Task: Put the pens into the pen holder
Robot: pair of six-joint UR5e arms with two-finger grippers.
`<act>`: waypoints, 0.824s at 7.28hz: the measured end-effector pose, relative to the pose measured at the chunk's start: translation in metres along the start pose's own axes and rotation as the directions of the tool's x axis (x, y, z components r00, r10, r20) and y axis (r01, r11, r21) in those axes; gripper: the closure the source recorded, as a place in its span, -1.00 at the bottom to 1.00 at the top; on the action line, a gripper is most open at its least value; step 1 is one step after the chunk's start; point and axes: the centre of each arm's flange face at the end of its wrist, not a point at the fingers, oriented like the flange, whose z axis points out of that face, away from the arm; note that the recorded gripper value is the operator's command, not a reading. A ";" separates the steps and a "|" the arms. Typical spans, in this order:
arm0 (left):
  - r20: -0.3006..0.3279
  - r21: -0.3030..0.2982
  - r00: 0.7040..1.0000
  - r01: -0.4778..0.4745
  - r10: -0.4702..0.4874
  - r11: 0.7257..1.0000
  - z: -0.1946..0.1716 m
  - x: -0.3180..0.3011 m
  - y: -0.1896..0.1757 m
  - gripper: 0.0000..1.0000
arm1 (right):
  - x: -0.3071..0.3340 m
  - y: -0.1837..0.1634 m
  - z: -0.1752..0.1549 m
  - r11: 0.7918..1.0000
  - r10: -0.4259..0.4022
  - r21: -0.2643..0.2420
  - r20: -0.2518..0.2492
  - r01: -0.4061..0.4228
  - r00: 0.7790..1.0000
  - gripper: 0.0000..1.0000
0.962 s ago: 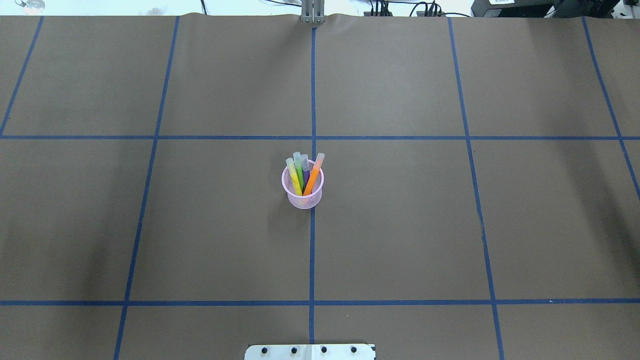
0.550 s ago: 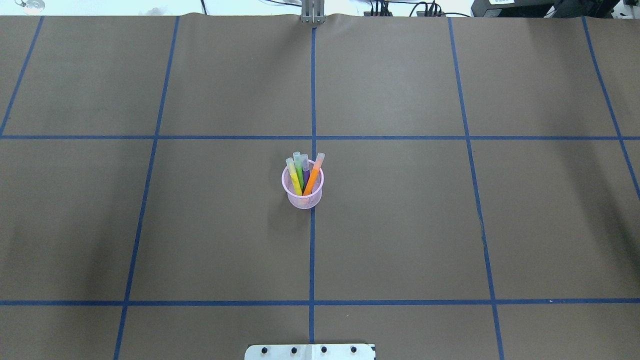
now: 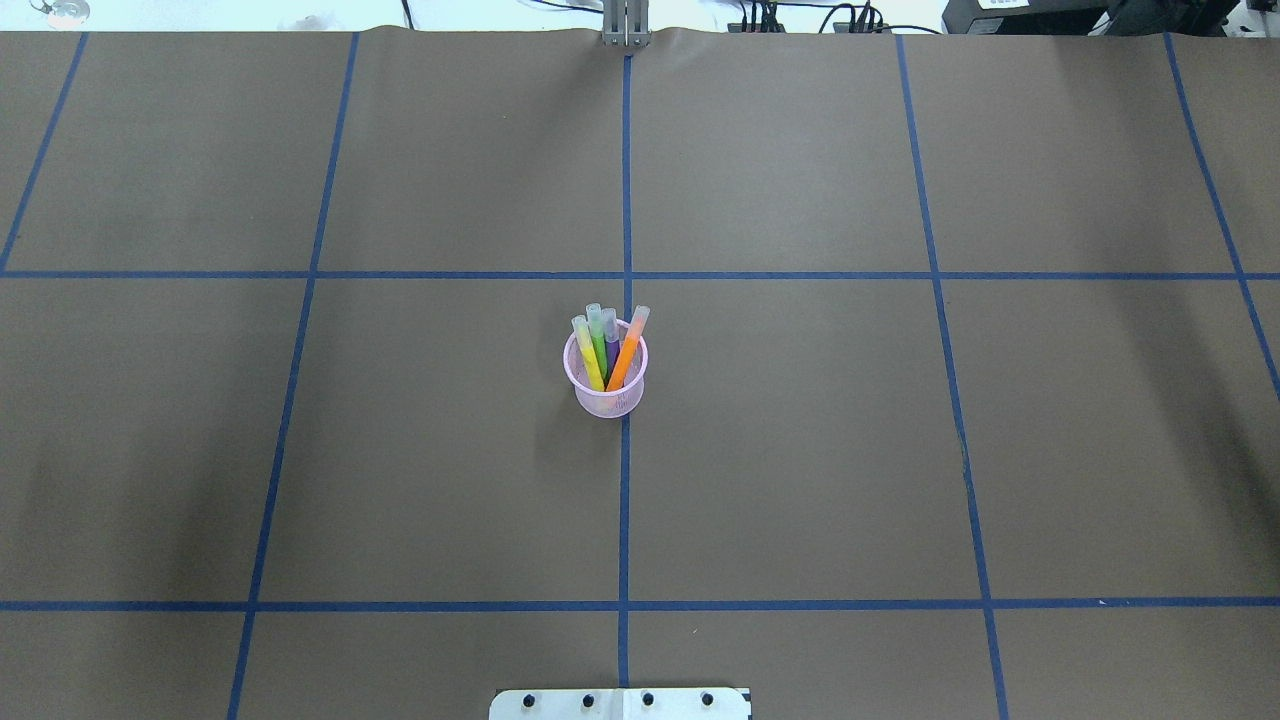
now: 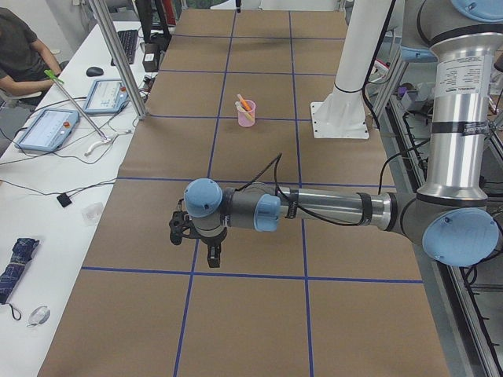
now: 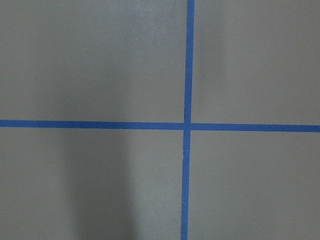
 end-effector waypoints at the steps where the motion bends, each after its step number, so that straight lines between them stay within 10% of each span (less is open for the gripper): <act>1: -0.001 0.003 1.000 -0.003 0.003 1.000 -0.002 0.003 0.000 -1.00 | -0.001 0.000 0.000 1.000 0.001 -0.001 0.008 -0.001 1.000 -1.00; 6: 0.022 0.005 1.000 -0.001 0.000 1.000 -0.004 0.001 0.004 -1.00 | 0.009 0.027 0.016 1.000 0.011 -0.014 0.086 -0.009 0.996 -1.00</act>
